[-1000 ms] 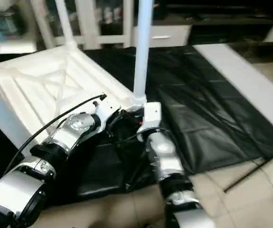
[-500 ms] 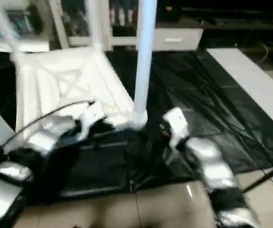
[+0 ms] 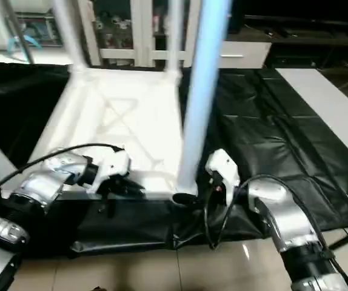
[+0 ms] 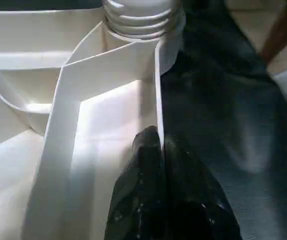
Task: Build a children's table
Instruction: Rotate leg to tighten
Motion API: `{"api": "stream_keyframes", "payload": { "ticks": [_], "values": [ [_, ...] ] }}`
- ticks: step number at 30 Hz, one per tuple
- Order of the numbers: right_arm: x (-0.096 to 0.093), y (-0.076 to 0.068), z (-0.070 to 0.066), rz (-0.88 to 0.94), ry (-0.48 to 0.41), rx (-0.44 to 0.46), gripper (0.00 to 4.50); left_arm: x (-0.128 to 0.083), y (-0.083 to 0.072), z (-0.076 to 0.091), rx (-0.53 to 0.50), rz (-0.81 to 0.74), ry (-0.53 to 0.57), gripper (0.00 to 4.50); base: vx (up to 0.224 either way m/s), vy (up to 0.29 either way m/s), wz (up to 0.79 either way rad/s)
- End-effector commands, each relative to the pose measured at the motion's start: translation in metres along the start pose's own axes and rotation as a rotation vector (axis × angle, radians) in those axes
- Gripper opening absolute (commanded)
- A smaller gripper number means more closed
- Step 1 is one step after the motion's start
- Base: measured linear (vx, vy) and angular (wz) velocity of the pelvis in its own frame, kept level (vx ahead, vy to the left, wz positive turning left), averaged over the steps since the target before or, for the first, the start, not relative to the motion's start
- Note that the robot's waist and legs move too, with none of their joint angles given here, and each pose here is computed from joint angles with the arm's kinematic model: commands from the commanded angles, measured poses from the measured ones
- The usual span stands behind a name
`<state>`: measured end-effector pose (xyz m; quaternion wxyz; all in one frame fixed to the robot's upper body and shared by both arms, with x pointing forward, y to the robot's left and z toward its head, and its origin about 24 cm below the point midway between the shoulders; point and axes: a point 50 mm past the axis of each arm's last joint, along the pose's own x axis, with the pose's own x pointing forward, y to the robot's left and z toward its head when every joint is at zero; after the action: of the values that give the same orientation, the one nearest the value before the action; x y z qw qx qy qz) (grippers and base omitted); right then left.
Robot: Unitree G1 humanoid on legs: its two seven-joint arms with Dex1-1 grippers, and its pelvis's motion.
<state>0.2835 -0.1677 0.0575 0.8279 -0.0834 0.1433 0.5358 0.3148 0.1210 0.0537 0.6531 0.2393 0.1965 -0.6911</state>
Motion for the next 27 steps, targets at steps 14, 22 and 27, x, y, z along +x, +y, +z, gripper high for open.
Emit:
{"api": "stream_keyframes", "payload": {
  "ticks": [14,22,27],
  "values": [
    [0.002,-0.004,-0.009,0.099,0.101,-0.024,3.5,0.015,-0.015,-0.014,-0.023,-0.098,0.098,0.0,0.0,0.0,0.0],
    [0.004,-0.005,-0.01,0.1,0.094,-0.012,2.78,0.014,-0.017,-0.016,-0.029,-0.107,0.107,0.0,0.0,0.0,0.0],
    [0.004,-0.005,-0.012,0.102,0.093,-0.001,2.71,0.014,-0.018,-0.017,-0.034,-0.116,0.113,0.0,0.0,0.0,0.0]
  ]
}}
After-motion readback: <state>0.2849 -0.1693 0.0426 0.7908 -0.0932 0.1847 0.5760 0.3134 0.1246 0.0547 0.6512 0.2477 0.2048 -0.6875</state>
